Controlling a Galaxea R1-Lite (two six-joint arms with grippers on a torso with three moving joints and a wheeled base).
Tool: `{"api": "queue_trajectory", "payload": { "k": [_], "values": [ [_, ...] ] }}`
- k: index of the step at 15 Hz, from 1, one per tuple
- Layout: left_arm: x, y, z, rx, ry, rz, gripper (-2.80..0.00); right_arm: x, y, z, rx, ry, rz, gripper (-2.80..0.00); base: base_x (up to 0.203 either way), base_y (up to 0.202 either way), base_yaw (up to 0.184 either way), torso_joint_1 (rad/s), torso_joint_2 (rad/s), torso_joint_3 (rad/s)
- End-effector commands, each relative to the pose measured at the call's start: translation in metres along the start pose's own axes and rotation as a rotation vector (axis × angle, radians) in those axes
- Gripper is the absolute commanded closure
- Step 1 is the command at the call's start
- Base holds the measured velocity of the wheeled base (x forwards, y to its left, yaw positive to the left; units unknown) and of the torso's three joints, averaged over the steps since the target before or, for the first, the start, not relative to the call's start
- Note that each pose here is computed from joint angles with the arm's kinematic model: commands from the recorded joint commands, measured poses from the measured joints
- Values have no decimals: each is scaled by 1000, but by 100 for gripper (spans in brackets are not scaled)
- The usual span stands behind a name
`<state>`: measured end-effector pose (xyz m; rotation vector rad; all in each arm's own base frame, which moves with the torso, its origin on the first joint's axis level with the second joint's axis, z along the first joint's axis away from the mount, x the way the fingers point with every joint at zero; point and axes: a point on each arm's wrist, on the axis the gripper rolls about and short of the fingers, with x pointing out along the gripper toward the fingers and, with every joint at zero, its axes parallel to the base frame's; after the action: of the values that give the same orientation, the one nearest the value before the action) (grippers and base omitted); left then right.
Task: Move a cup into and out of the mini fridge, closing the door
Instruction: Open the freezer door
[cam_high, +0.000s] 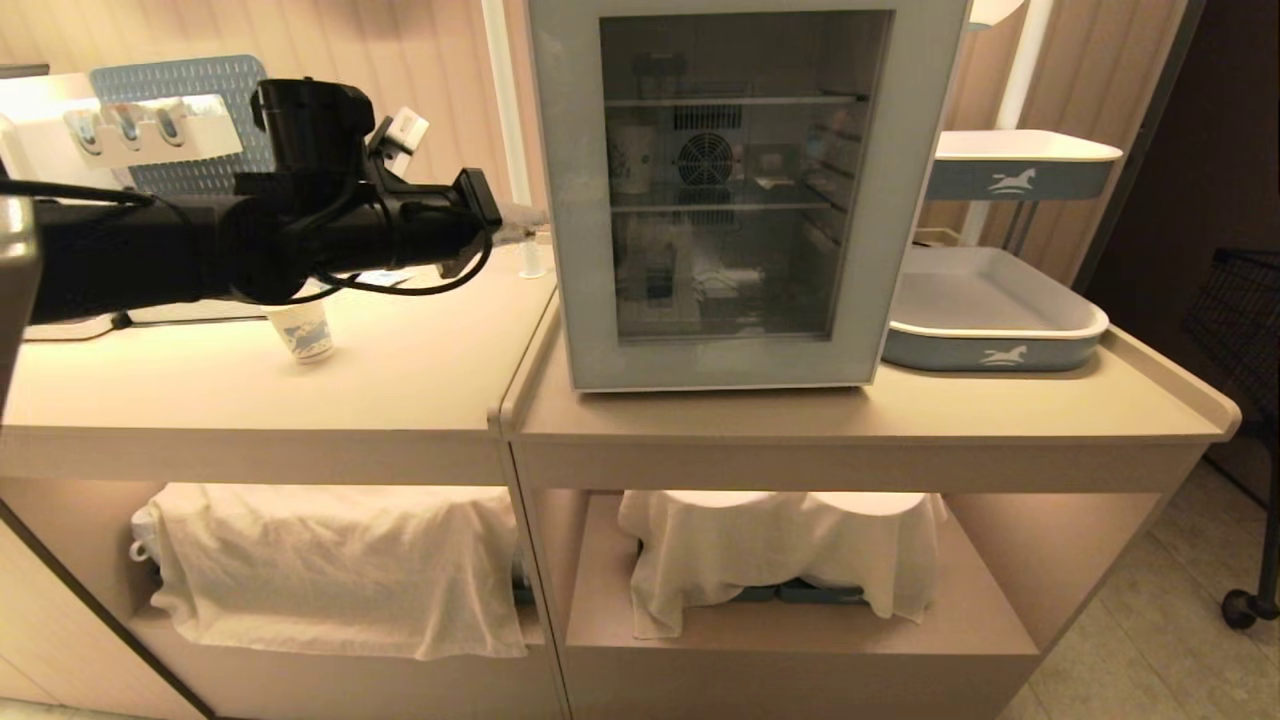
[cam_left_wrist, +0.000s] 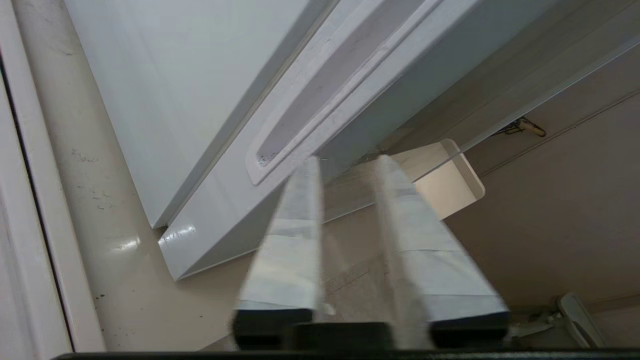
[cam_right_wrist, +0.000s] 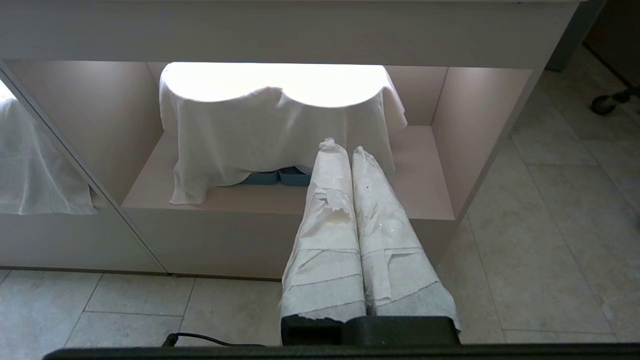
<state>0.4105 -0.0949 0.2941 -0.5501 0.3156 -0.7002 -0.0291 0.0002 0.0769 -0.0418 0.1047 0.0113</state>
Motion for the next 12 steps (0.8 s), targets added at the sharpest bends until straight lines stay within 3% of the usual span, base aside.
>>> {"api": "queue_trajectory", "payload": {
  "k": [1, 6, 9, 12],
  "values": [
    [-2, -4, 0, 6, 0, -9, -280, 0, 0, 0, -1, -1, 0, 0, 0, 0, 0, 0, 0, 0],
    [-2, -5, 3, 25, -12, -14, -280, 0, 0, 0, -1, 1, 0, 0, 0, 0, 0, 0, 0, 0],
    [-3, -9, 6, 109, -36, -57, -280, 0, 0, 0, -1, -1, 0, 0, 0, 0, 0, 0, 0, 0],
    [-1, -15, 8, 155, -35, -117, -280, 0, 0, 0, -1, -1, 0, 0, 0, 0, 0, 0, 0, 0]
  ]
}}
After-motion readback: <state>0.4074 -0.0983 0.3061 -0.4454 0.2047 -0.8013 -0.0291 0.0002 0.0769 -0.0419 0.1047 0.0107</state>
